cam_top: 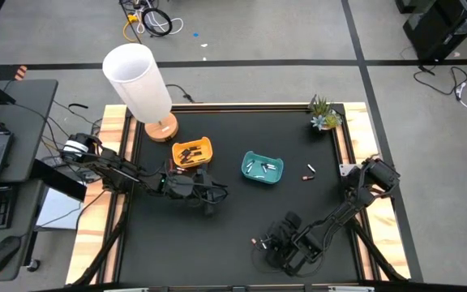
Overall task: Sort batteries
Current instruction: Put the silver battery into the blue bin
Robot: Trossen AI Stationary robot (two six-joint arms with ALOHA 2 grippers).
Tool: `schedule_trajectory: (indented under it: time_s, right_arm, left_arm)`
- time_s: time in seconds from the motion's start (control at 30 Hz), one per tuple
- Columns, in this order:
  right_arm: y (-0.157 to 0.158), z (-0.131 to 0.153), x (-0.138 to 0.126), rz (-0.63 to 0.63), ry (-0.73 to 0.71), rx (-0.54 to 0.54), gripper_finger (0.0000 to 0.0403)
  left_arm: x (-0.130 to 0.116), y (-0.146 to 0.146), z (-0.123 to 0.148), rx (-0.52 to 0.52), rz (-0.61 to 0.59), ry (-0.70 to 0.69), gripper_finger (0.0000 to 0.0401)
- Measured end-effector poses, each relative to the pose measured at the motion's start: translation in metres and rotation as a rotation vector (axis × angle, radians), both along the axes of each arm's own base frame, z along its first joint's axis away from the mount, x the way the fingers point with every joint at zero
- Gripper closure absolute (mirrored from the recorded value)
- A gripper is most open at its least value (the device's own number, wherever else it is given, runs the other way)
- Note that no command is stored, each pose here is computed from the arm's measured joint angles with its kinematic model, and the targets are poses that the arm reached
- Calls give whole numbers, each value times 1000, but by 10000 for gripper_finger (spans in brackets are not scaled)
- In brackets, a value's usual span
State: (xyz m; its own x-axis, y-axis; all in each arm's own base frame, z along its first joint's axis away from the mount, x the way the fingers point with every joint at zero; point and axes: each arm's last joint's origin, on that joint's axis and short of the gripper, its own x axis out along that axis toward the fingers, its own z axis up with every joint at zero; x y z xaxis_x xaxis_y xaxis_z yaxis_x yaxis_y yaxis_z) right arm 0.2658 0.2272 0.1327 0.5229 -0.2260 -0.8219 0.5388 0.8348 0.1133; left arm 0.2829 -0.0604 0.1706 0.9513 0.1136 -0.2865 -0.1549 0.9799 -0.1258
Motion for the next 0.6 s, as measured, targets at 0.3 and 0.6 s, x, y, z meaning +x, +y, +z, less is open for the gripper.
schedule_trajectory:
  time_s: [0.3,0.6]
  right_arm:
    - [-5,0,4,11,23,-1,245]
    - [-1,4,6,-2,29,52,245]
  left_arm:
    - [0,0,0,2,0,3,265]
    - [-1,0,-4,12,0,45,265]
